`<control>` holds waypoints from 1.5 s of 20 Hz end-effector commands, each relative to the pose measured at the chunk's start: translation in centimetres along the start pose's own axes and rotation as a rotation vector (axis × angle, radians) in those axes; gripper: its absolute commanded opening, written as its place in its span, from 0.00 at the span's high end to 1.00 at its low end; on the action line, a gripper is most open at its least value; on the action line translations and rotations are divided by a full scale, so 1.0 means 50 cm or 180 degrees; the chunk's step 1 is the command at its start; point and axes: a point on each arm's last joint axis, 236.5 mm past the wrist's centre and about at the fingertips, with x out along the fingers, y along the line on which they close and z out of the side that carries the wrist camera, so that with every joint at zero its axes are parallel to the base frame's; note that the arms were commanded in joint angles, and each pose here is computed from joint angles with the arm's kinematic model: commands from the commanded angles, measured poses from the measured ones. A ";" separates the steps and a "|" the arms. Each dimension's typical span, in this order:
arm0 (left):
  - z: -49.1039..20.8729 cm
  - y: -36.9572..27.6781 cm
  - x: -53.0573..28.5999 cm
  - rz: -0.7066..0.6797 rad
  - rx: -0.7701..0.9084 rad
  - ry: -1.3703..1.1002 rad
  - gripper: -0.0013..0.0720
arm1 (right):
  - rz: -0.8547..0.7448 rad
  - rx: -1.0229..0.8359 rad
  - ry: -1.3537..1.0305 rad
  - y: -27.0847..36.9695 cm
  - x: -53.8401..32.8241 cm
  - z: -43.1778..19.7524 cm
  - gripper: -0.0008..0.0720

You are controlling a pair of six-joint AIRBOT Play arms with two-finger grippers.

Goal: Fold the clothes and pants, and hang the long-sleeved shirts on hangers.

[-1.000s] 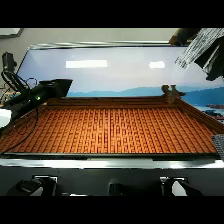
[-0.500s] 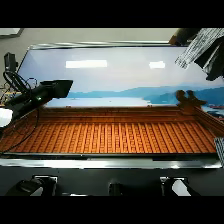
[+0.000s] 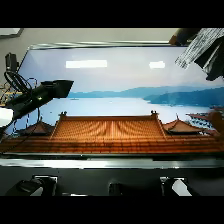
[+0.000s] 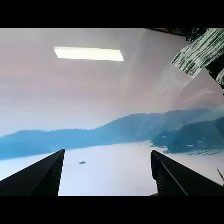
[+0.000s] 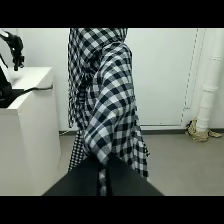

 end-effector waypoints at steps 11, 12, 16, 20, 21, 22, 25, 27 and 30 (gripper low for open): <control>0.001 0.002 0.000 0.0006 -0.0002 -0.0005 0.16 | 0.1667 0.1344 -0.0541 0.035 -0.217 0.206 0.06; 0.001 0.002 0.000 0.0006 -0.0003 -0.0005 0.16 | 0.2147 0.1598 -0.0641 0.080 -0.259 0.241 0.06; 0.002 0.001 -0.001 0.0004 -0.0002 -0.0007 0.16 | 0.4062 0.1664 0.0137 0.351 -0.423 0.172 0.06; 0.003 0.008 -0.008 0.0025 -0.0009 0.0010 0.16 | 0.5685 -0.0294 0.1374 0.555 -0.720 -0.152 0.06; -0.005 0.020 -0.014 0.0051 -0.0029 0.0090 0.16 | 0.5852 -0.0918 0.1823 0.557 -0.781 -0.259 0.09; -0.017 0.037 -0.022 0.0094 -0.0039 0.0203 0.16 | 0.5867 -0.1514 0.2265 0.543 -0.822 -0.361 0.09; -0.072 0.126 -0.064 0.0415 0.0019 0.0693 0.16 | 0.5639 -0.2528 0.3087 0.480 -0.905 -0.594 0.16; -0.103 0.180 -0.095 0.0619 -0.0010 0.0962 0.17 | 0.5584 -0.3069 0.3360 0.407 -0.956 -0.696 0.21; -0.150 0.240 -0.141 0.0871 0.0102 0.1368 0.84 | 0.5449 -0.3292 0.3304 0.364 -0.996 -0.782 0.73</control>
